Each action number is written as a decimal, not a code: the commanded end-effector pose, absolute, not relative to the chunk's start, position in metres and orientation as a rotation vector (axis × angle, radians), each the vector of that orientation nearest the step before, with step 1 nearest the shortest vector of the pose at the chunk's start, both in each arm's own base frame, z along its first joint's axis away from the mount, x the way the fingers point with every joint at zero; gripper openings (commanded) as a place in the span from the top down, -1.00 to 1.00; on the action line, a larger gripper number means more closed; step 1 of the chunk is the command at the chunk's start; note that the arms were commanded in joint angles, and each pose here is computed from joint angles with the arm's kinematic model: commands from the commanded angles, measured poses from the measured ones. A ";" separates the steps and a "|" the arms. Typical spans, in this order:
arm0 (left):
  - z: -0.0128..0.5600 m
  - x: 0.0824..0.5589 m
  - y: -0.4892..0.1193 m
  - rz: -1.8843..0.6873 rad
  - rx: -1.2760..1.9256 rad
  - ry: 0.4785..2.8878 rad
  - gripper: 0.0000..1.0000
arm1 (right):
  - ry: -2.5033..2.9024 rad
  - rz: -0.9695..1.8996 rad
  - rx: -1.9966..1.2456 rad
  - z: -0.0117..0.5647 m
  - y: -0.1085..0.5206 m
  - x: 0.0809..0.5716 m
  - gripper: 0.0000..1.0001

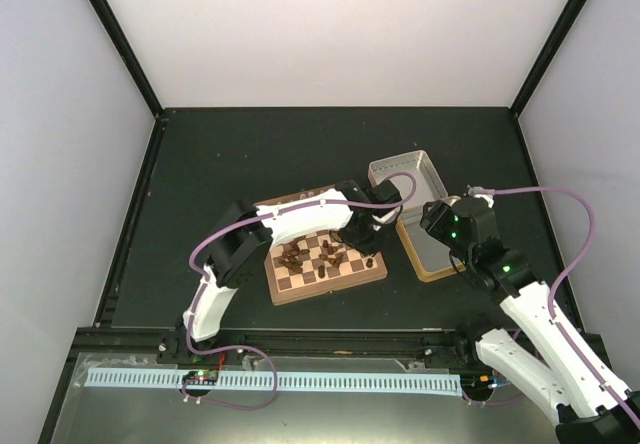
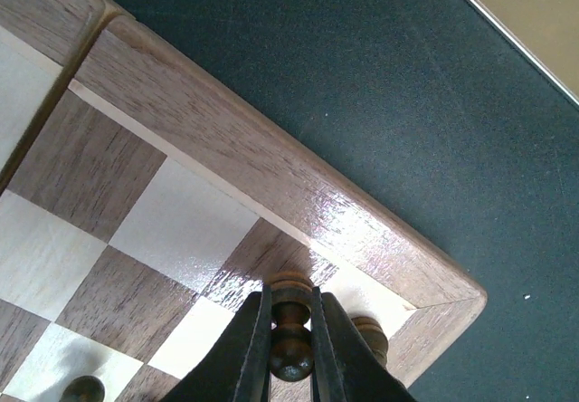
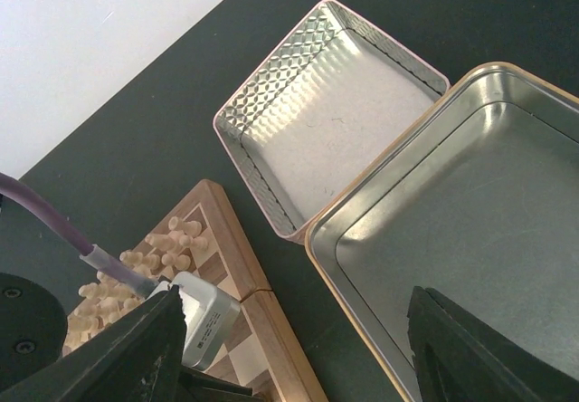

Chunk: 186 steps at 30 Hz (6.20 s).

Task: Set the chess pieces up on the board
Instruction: Place the chess piece on the chessboard, then pick up the chess piece from the chessboard, then place the chess piece on the chessboard.

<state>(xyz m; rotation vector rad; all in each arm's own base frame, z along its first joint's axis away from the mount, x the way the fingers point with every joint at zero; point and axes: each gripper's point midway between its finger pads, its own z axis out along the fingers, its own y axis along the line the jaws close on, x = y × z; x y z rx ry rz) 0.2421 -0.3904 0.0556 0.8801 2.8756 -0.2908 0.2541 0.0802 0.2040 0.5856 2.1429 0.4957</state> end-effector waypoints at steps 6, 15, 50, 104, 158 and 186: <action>0.051 0.242 -0.389 -0.263 0.897 2.905 0.76 | 2.111 0.459 0.591 0.206 0.072 0.257 -0.36; 0.064 0.248 -0.397 -0.324 0.884 2.875 0.38 | 2.110 0.451 0.574 0.210 0.071 0.254 -0.36; 0.275 0.270 -0.196 -0.570 0.133 2.136 -0.35 | 2.736 0.578 -0.111 0.129 0.287 0.207 0.21; 0.235 0.265 -0.163 -0.545 -0.034 2.079 -0.44 | 2.821 0.293 -0.390 0.071 0.290 0.210 0.22; 0.193 0.243 -0.181 -0.856 -0.069 2.062 -0.43 | 2.356 0.735 -0.400 0.160 0.360 0.255 0.79; 0.295 0.201 -0.238 -1.081 0.598 1.643 -0.05 | 2.160 1.502 -0.239 0.290 0.375 0.213 0.73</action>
